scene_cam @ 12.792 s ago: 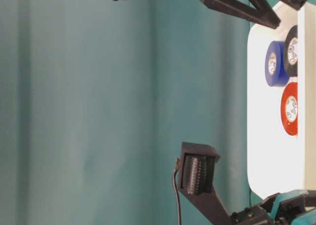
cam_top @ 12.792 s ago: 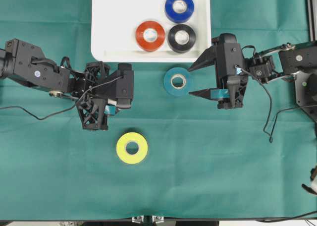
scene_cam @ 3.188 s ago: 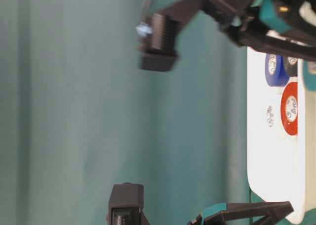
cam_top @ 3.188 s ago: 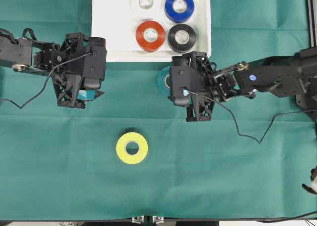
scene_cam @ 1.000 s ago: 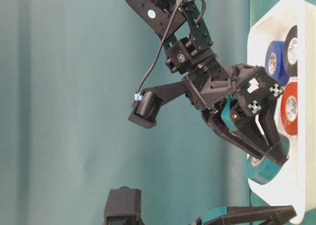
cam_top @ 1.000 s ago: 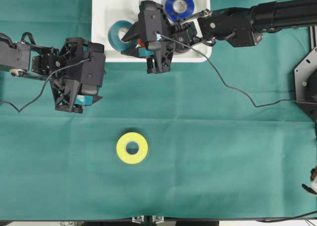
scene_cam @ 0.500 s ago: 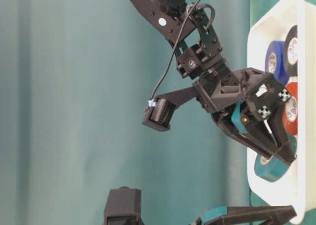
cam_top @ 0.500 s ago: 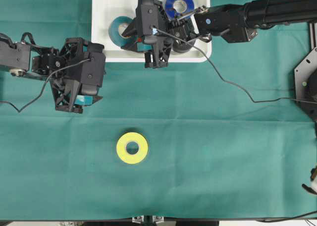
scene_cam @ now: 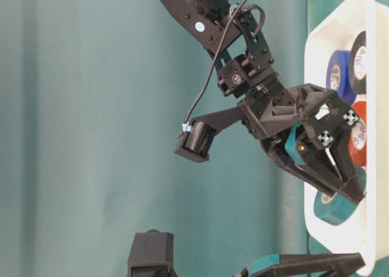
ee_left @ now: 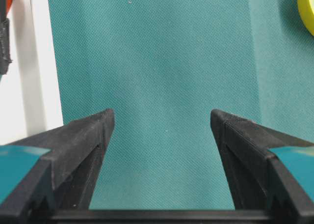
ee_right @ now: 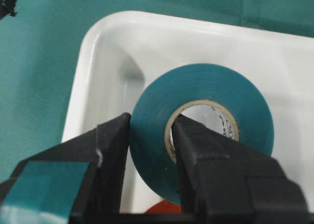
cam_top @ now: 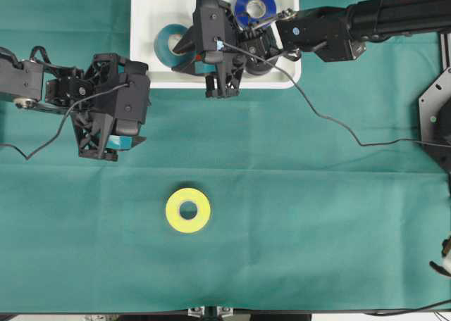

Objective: Put the tape alternately from left to right into the white case.
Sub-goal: 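Release the teal roll in the tray and withdraw the right gripper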

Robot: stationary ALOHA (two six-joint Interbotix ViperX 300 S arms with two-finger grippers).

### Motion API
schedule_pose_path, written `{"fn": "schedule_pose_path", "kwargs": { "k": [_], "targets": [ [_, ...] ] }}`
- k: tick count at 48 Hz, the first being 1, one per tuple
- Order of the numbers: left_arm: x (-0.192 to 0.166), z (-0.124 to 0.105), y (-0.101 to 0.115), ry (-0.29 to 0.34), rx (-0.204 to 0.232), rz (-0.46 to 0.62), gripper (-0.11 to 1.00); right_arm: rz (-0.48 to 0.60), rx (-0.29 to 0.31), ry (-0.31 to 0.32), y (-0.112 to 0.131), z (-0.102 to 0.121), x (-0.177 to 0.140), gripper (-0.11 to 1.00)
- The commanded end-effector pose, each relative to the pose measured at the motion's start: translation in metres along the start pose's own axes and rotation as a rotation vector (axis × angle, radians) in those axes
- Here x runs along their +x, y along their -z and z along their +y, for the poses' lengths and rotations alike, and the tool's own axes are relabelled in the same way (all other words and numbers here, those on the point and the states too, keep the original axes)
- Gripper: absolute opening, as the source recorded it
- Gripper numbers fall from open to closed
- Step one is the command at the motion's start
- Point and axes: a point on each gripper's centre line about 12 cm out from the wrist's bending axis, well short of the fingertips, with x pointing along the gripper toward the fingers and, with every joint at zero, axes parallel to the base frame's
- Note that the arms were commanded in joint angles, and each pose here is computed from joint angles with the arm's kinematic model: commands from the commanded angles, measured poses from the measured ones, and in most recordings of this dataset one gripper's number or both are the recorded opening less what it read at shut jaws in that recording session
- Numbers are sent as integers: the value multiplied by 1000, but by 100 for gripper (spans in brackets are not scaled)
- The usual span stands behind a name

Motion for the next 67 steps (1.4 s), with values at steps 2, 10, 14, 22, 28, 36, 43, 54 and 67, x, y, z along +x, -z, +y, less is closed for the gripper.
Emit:
{"fn": "schedule_pose_path", "kwargs": {
  "k": [2,10,14,22,28,36,43,54,67],
  "targets": [
    [-8,1,-11,-4,-2,-44,90,-43,-9,-7,-17,3,-2,30],
    [-8,0,-11,-3,-2,-44,90,-44,-10,-8,-17,4,-2,78],
    [-8,0,-10,-3,-3,-43,90,-50,-11,-7,-20,4,-4,85],
    [-8,1,-10,-3,-18,-43,90,-58,-16,-12,-23,7,-6,76],
    [-7,0,-9,-2,-19,-38,90,-57,-18,-14,-23,8,-6,76],
    [-7,0,-9,-1,-22,-38,90,-58,-22,-16,-25,12,-10,76],
    [-7,0,-9,-2,-20,-38,90,-73,-29,-21,-31,18,-22,75],
    [-7,0,-9,-2,-20,-40,90,-90,-40,-32,-36,29,-43,74],
    [-7,0,-9,-2,-20,-40,90,-81,-47,-51,-30,44,-61,75]
  ]
}}
